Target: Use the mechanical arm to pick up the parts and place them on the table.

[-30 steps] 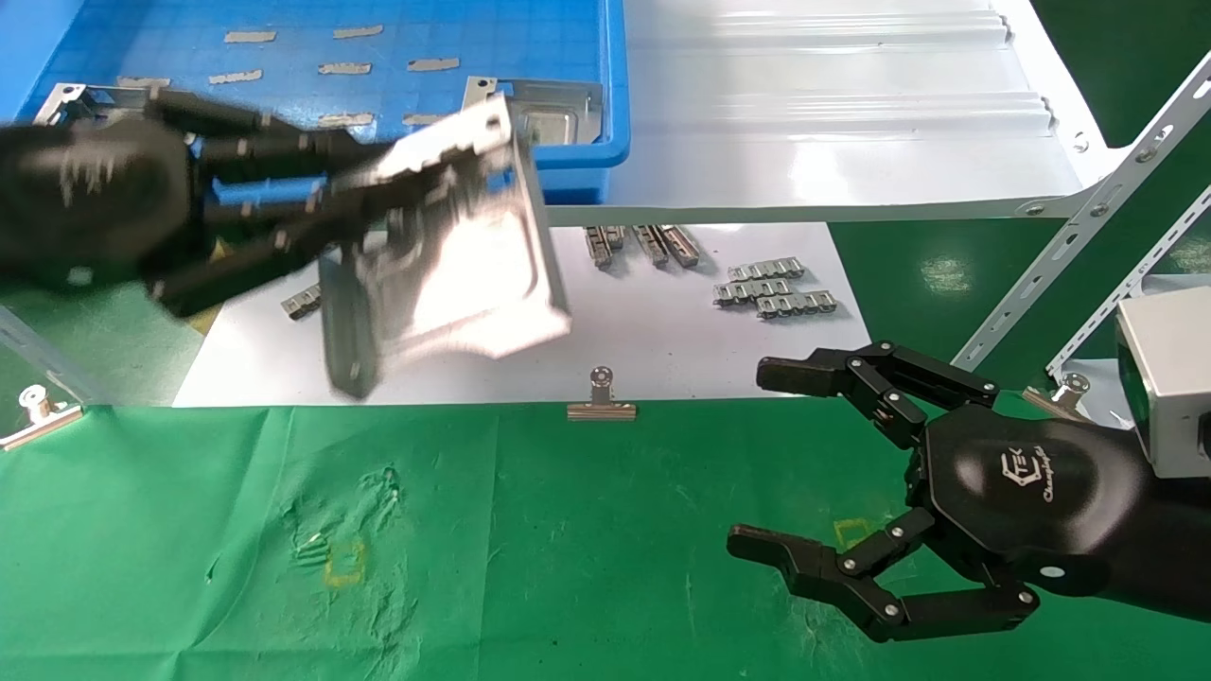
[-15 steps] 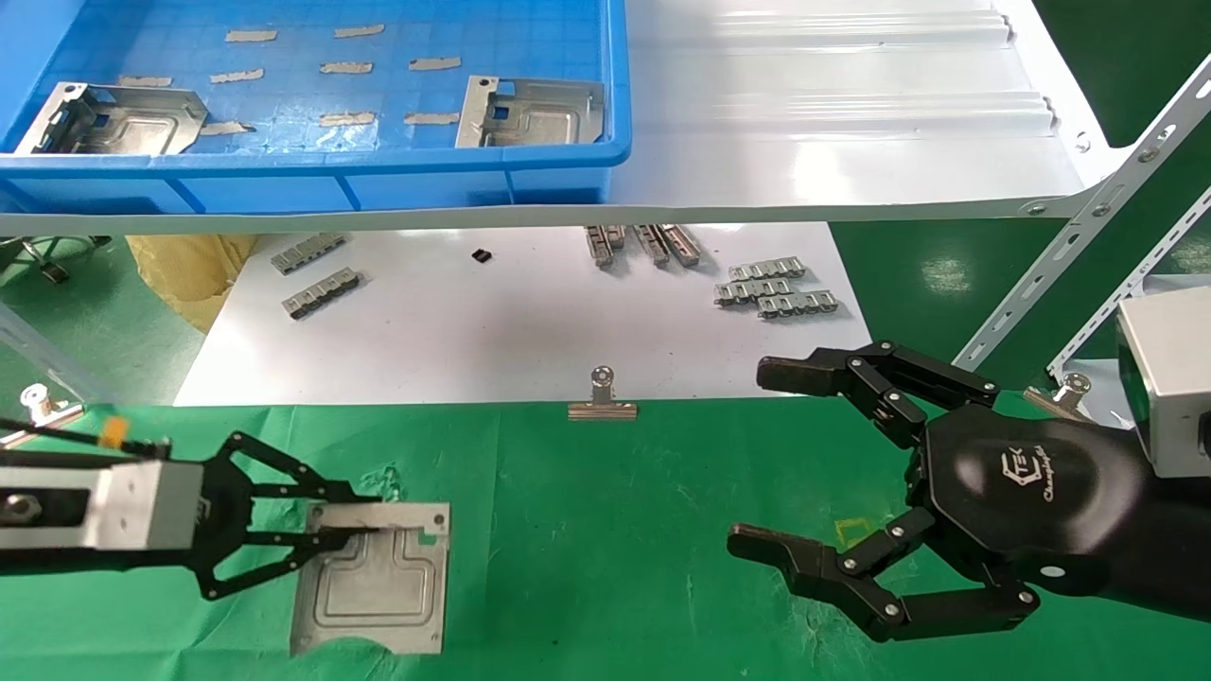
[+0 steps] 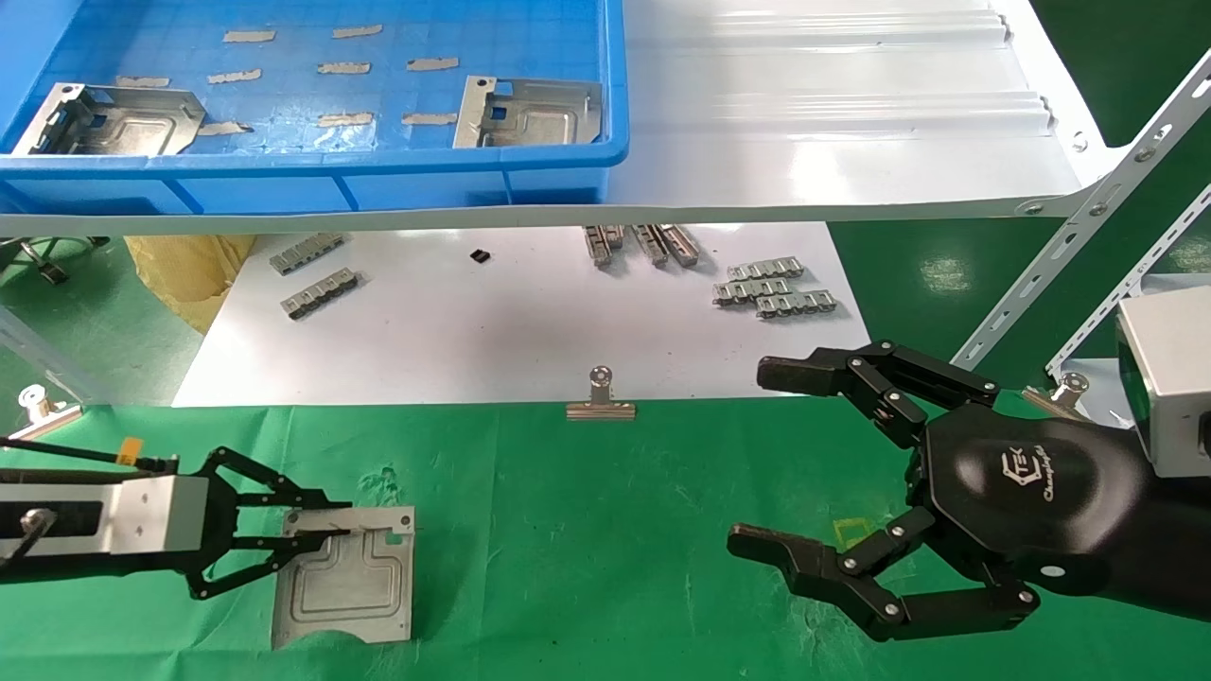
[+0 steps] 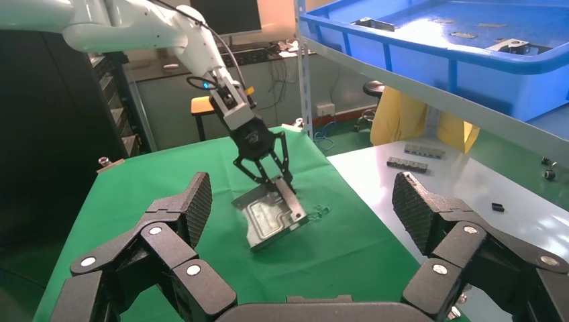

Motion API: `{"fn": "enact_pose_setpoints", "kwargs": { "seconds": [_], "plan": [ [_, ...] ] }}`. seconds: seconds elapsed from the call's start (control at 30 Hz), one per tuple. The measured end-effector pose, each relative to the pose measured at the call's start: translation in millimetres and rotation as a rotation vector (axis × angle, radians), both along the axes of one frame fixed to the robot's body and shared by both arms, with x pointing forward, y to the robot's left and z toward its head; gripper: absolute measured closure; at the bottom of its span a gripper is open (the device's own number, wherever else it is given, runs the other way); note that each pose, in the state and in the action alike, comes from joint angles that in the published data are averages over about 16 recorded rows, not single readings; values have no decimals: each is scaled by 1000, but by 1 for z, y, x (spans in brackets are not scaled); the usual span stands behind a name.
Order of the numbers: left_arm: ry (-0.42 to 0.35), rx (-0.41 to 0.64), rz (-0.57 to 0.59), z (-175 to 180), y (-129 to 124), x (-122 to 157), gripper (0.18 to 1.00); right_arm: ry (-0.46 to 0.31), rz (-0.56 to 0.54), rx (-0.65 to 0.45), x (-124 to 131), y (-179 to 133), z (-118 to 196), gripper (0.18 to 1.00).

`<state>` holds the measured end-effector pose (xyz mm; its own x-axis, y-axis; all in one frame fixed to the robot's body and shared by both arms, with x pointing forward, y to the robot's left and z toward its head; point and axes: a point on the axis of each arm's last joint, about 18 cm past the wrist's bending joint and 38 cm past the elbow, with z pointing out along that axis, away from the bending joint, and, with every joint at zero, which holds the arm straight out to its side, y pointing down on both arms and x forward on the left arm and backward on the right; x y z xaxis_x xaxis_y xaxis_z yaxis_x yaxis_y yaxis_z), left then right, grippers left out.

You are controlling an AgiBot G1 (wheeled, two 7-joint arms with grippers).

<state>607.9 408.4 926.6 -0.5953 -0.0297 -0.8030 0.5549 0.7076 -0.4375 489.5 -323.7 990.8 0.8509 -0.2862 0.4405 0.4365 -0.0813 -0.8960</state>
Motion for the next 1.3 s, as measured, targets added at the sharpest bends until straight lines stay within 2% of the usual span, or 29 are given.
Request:
{"fn": "enact_pose_setpoints", "kwargs": {
  "seconds": [0.33,0.63,0.83,0.97,1.3],
  "plan": [
    [2,-4,28,-3,4,7,882,0,0,0,0,0,0,178],
    [44,-148,20,1,-3,2,799,0,0,0,0,0,0,178],
    [110,-272,15,-1,-7,-6,698,0,0,0,0,0,0,178],
    [149,-328,12,-3,-9,-11,601,0,0,0,0,0,0,178],
    [174,-362,0,-5,-13,-15,395,0,0,0,0,0,0,178]
  ]
}}
